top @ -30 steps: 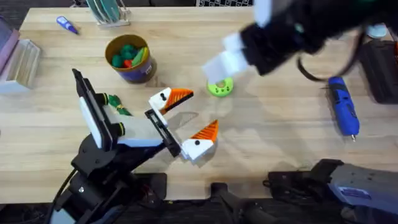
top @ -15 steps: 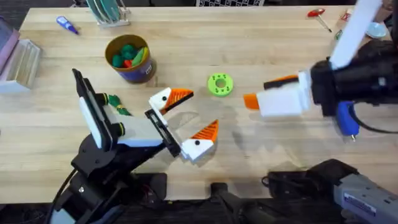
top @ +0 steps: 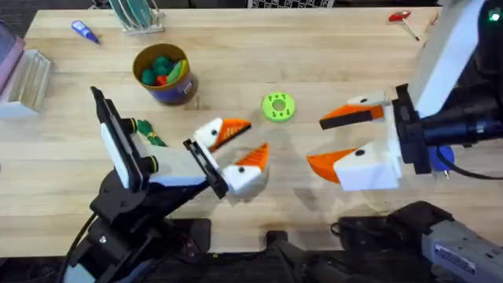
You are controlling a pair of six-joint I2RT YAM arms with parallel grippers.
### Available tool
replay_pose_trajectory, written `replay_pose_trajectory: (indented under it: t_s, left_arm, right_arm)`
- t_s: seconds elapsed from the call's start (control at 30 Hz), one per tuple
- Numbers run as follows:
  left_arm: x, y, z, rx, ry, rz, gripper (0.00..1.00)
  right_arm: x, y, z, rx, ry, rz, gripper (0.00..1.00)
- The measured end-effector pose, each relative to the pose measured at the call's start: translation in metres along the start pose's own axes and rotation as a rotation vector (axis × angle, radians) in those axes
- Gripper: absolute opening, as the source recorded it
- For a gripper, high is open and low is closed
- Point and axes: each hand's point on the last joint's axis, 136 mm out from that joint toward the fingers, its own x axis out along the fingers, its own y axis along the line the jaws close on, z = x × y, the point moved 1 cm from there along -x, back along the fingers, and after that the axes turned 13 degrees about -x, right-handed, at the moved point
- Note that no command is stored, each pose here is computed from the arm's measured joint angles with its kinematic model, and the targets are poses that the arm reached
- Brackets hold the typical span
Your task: Pick up the gripper from the table and insert it into the empty holder that is missing its gripper. Then pick up a screw, insert it into the mounting hole, and use the screwdriver to tighten it. Finally, clean up the table by picking up the vegetable and placing it into the bucket.
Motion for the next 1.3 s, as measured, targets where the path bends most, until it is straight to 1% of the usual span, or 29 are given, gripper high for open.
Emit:
replay_pose_trajectory:
  t_s: [0.1,0.13,0.17,0.47,0.83,0.93,1.0,1.13,1.3]
  left_arm:
    - [0.000,0.000,0.000,0.002,0.000,0.000,0.091]
    - [0.000,0.000,0.000,0.006,0.000,0.000,0.030]
    - [0.000,0.000,0.000,0.005,0.000,0.000,0.016]
    - [0.000,0.000,0.000,0.006,0.000,0.000,0.016]
    - [0.000,0.000,0.000,0.006,0.000,0.000,0.016]
    - [0.000,0.000,0.000,0.006,0.000,0.000,0.016]
    - [0.000,0.000,0.000,0.006,0.000,0.000,0.016]
    - [0.000,0.000,0.000,0.006,0.000,0.000,0.016]
    - [0.000,0.000,0.000,0.006,0.000,0.000,0.016]
  right_arm:
    - [0.000,0.000,0.000,-0.038,-0.002,0.000,0.990]
    - [0.000,0.000,0.001,-0.046,-0.002,-0.001,0.990]
    - [0.000,0.000,0.001,-0.053,-0.002,-0.001,0.990]
    - [0.000,0.000,0.001,-0.073,-0.004,-0.002,0.991]
    - [0.000,-0.001,0.002,-0.062,-0.006,-0.004,0.991]
    - [-0.001,-0.017,-0.004,-0.028,0.038,-0.094,0.991]
    - [-0.001,-0.035,-0.010,0.033,0.081,-0.186,0.991]
    - [-0.007,-0.083,-0.026,0.189,0.168,-0.392,0.991]
    - [-0.028,-0.145,-0.059,0.391,0.276,-0.626,0.992]
